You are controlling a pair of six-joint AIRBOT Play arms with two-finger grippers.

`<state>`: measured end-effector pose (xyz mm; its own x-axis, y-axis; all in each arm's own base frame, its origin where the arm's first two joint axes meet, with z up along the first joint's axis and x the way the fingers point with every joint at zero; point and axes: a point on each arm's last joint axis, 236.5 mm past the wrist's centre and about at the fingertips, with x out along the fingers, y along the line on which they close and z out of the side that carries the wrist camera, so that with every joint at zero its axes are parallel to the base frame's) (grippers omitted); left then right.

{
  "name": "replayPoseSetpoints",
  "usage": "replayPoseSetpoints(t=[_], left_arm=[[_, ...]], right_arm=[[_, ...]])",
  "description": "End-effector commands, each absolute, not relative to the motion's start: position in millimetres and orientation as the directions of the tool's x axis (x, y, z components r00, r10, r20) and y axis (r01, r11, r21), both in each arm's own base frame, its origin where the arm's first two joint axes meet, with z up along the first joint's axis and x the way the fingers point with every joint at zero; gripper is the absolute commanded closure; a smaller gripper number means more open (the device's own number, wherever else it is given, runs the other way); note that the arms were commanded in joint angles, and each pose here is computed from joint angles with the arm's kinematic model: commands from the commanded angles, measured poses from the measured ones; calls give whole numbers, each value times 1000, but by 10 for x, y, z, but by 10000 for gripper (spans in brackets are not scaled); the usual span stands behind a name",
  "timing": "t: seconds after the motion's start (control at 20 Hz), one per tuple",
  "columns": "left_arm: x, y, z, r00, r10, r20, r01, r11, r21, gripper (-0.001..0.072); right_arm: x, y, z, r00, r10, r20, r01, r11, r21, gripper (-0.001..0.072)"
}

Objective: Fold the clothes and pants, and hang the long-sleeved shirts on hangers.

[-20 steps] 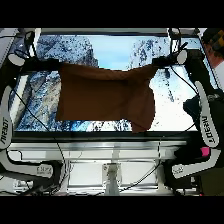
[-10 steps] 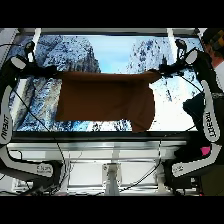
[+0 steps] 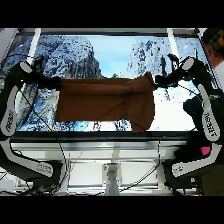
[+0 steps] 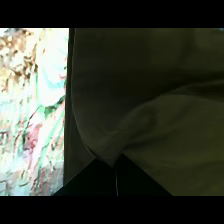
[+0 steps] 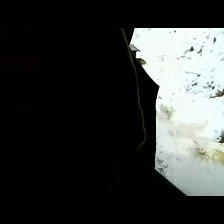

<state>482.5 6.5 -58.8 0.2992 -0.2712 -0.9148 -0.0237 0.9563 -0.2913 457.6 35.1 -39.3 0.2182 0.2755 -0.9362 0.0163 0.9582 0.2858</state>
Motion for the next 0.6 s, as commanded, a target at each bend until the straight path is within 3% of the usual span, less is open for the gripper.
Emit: replayPoseSetpoints(t=[0.0, 0.05, 0.1, 0.2, 0.25, 0.4, 0.55], left_arm=[[4769, 59, -690, 264, -278, -924, -37, 954, -297, 692], [4767, 59, -690, 263, -278, -924, -37, 954, -298, 681], [4766, 58, -690, 262, -278, -924, -37, 954, -298, 557], [4725, 41, -696, 245, -286, -926, -36, 952, -303, 51], [4709, 26, -693, 239, -292, -926, -37, 950, -309, -9], [4652, 5, -642, 222, -307, -926, -36, 946, -323, -8], [4638, 88, -466, 248, -301, -921, -41, 946, -320, -5]], right_arm=[[4420, 398, -552, 166, 294, -941, 31, 952, 303, 682], [4423, 398, -548, 167, 294, -941, 29, 953, 303, 606], [4423, 398, -548, 167, 294, -941, 29, 953, 303, 546], [4399, 402, -549, 157, 296, -942, 29, 952, 304, 483], [4378, 407, -549, 149, 298, -943, 28, 952, 305, 432], [4331, 350, -514, 138, 275, -951, 19, 960, 280, 385], [4192, 119, -426, 109, 178, -978, -21, 984, 177, 386]])
